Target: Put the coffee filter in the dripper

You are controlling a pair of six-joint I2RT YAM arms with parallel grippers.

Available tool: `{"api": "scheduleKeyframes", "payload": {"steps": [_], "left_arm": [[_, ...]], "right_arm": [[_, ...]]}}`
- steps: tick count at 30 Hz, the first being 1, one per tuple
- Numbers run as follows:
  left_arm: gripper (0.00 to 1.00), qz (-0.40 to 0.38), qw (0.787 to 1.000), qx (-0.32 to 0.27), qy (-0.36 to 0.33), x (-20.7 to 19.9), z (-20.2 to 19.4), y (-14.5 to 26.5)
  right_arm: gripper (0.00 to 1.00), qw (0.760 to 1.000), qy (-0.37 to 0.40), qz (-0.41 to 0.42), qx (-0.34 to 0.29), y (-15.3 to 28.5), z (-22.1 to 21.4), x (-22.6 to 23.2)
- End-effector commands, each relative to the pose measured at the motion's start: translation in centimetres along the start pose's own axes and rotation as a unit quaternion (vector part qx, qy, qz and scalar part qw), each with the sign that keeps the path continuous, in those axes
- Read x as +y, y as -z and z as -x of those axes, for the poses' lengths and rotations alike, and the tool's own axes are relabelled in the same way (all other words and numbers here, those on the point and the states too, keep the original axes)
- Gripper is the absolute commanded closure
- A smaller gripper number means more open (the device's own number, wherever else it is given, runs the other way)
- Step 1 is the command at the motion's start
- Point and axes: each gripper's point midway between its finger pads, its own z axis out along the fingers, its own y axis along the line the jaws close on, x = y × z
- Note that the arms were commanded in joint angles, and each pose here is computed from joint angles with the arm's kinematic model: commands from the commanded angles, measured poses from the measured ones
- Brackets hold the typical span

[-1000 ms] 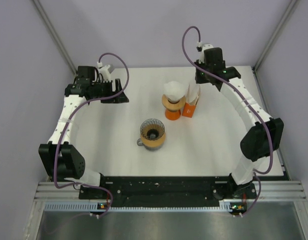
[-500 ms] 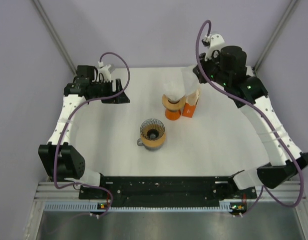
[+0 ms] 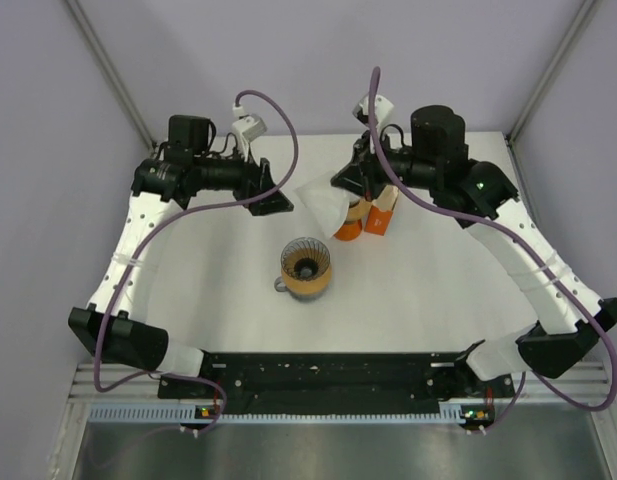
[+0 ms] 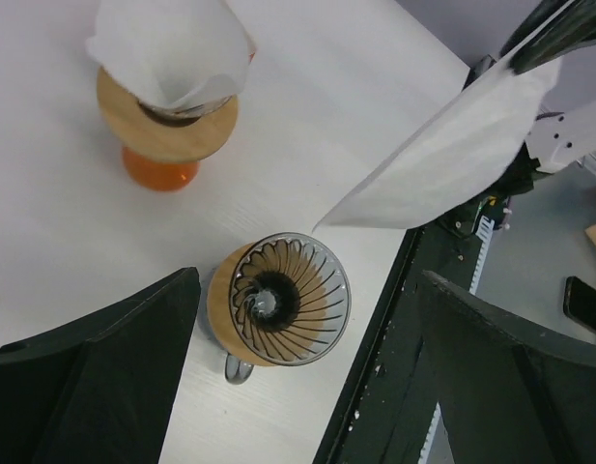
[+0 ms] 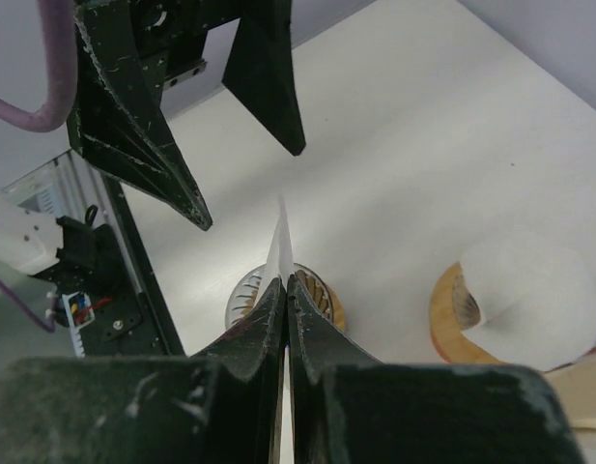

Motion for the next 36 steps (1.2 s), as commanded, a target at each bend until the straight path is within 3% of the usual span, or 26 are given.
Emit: {"api": "scheduleKeyframes", "payload": {"steps": [1,4,8,14,19,21,25,28,36], "left_arm": [[0.01,-0.057,0.995,-0.015,-0.080,-3.7,1.4,0.5],[0.02,-0.093,0.992,-0.004,-0.089,-4.9,0.8,-0.1],[0.13,-0.121,0.988,0.008,-0.096,-6.1,0.2,-1.0],[0.58,-0.157,0.983,0.006,-0.094,-7.1,0.2,-0.9],[1.00,-0.172,0.980,0.014,-0.097,-7.5,-0.5,-0.7],[1.00,-0.171,0.980,0.016,-0.100,-7.4,-0.8,-0.7],[1.00,-0.182,0.978,0.017,-0.105,-7.8,-1.0,-0.6],[1.00,-0.187,0.976,0.017,-0.111,-8.0,-1.1,-0.4],[1.00,-0.201,0.973,0.015,-0.114,-8.6,-1.2,-0.1]], "right_arm": [[1.00,0.996,0.015,0.086,-0.017,0.2,1.2,3.6],[1.00,0.995,0.016,0.098,-0.016,0.3,1.0,4.0],[1.00,0.993,0.019,0.116,-0.018,0.5,1.0,4.7],[1.00,0.991,0.025,0.128,-0.014,0.4,0.6,4.9],[1.00,0.991,0.029,0.126,-0.013,0.3,0.4,4.8],[0.96,0.992,0.030,0.120,-0.016,0.4,0.5,4.7],[0.64,0.993,0.075,0.091,-0.027,1.2,0.7,3.7],[0.52,0.991,0.100,0.080,-0.033,2.7,0.2,2.9],[0.39,0.988,0.112,0.103,-0.008,5.1,-5.8,0.7]]}}
